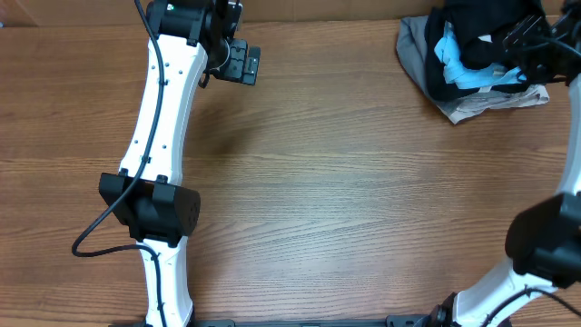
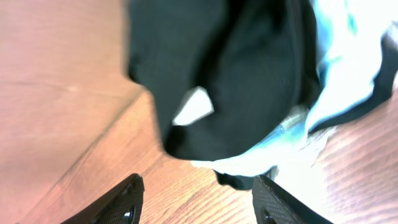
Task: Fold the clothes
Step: 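Lower the bundle onto the clothes stack and open the right gripper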
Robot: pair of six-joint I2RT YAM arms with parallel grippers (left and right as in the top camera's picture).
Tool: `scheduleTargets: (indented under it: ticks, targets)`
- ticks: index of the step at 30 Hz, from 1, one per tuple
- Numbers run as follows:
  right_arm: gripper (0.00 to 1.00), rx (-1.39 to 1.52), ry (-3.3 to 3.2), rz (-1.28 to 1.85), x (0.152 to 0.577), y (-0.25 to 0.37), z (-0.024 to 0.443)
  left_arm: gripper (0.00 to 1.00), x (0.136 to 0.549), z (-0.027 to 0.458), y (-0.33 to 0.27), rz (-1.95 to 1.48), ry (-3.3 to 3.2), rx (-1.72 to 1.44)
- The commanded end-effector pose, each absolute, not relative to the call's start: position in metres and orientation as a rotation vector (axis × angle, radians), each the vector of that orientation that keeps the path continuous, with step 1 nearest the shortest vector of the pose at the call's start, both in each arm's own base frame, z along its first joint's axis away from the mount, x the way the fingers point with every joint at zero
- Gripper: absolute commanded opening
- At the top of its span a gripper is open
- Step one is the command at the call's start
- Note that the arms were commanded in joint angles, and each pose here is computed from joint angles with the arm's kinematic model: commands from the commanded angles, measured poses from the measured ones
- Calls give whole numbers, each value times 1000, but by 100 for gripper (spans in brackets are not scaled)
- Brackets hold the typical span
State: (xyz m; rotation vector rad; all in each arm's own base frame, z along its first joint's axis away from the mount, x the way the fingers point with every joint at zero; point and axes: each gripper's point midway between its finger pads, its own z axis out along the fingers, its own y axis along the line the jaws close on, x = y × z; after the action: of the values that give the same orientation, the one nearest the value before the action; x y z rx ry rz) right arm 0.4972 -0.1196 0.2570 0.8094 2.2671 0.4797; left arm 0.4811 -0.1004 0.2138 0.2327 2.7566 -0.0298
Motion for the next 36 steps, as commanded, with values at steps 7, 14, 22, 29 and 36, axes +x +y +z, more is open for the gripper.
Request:
scheduleTargets:
  ticks: [7,14,22,29,36]
  targets:
    - [86,400,1935,192,545,-144,351,100,487,223,-99,-32,2715,247]
    - [100,357,1759,35,609,-177,332,100,487,223,-100,-33,2712,249]
    - [100,391,2001,88,647,-161,180,100,487,223,-100,-33,2712,249]
    - [100,520,2495,23,598,-133,-2,100,487,223,-100,-33,2711,249]
    - [100,579,2756,-11,548,-120,-86,100,487,223,-100,-33,2712,249]
